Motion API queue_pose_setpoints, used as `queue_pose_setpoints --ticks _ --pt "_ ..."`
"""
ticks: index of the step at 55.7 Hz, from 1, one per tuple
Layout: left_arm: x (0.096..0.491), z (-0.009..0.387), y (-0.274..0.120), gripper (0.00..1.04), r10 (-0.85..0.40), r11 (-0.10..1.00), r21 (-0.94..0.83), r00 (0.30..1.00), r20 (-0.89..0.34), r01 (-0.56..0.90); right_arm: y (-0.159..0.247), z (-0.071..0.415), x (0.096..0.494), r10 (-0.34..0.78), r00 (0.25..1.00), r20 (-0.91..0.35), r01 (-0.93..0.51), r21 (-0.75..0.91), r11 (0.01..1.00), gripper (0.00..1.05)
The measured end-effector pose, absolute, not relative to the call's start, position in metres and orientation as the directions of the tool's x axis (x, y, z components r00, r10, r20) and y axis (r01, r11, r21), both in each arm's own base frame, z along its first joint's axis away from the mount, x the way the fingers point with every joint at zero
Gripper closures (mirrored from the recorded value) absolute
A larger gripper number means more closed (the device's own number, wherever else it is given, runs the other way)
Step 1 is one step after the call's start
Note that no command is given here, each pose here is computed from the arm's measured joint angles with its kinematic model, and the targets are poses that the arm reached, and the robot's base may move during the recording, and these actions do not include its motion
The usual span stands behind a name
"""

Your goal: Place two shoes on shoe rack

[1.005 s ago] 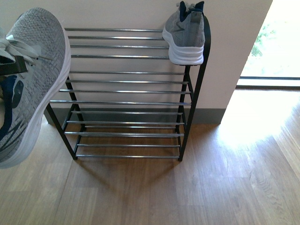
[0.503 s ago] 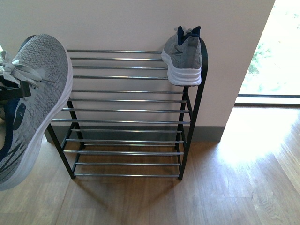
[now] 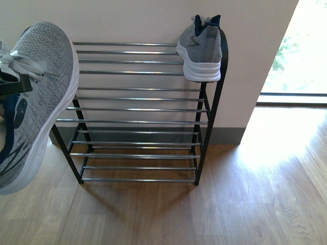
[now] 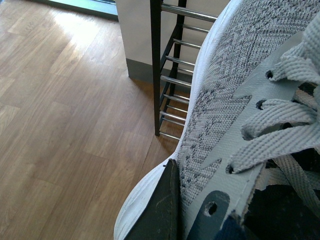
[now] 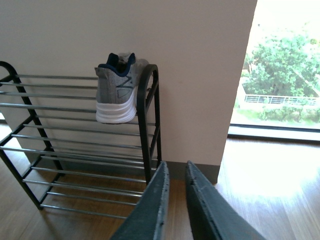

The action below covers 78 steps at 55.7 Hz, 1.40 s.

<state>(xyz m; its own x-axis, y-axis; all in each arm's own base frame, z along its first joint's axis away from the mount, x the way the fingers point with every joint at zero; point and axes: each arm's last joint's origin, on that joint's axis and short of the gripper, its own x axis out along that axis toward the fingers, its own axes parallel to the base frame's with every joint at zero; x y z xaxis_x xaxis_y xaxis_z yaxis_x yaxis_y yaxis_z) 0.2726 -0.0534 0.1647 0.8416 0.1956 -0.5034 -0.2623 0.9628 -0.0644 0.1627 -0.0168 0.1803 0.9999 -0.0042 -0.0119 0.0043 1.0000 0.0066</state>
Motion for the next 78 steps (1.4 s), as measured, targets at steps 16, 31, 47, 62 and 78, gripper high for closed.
queue_pose_setpoints --ticks 16,31,47,62,78 --pt "0.273 0.165 -0.053 1.04 0.196 0.963 -0.064 0.842 -0.503 -0.263 -0.002 0.174 0.145 -0.004 1.0 -0.01 0.004 0.005 1.0 1.03" --pt "0.273 0.165 -0.053 1.04 0.196 0.963 -0.064 0.842 -0.503 -0.263 -0.001 0.17 0.134 -0.005 1.0 0.011 0.005 0.005 1.0 1.03" --pt "0.273 0.165 -0.053 1.04 0.196 0.963 -0.064 0.842 -0.503 -0.263 0.0 0.173 0.123 -0.004 1.0 0.02 0.004 0.005 1.0 1.03" --pt "0.273 0.165 -0.053 1.04 0.196 0.963 -0.064 0.842 -0.503 -0.263 0.0 0.173 0.116 -0.004 1.0 0.021 0.004 0.005 1.0 1.03" --pt "0.273 0.165 -0.053 1.04 0.196 0.963 -0.064 0.842 -0.503 -0.263 0.0 0.173 0.111 -0.004 1.0 0.022 0.004 0.005 1.0 1.03"
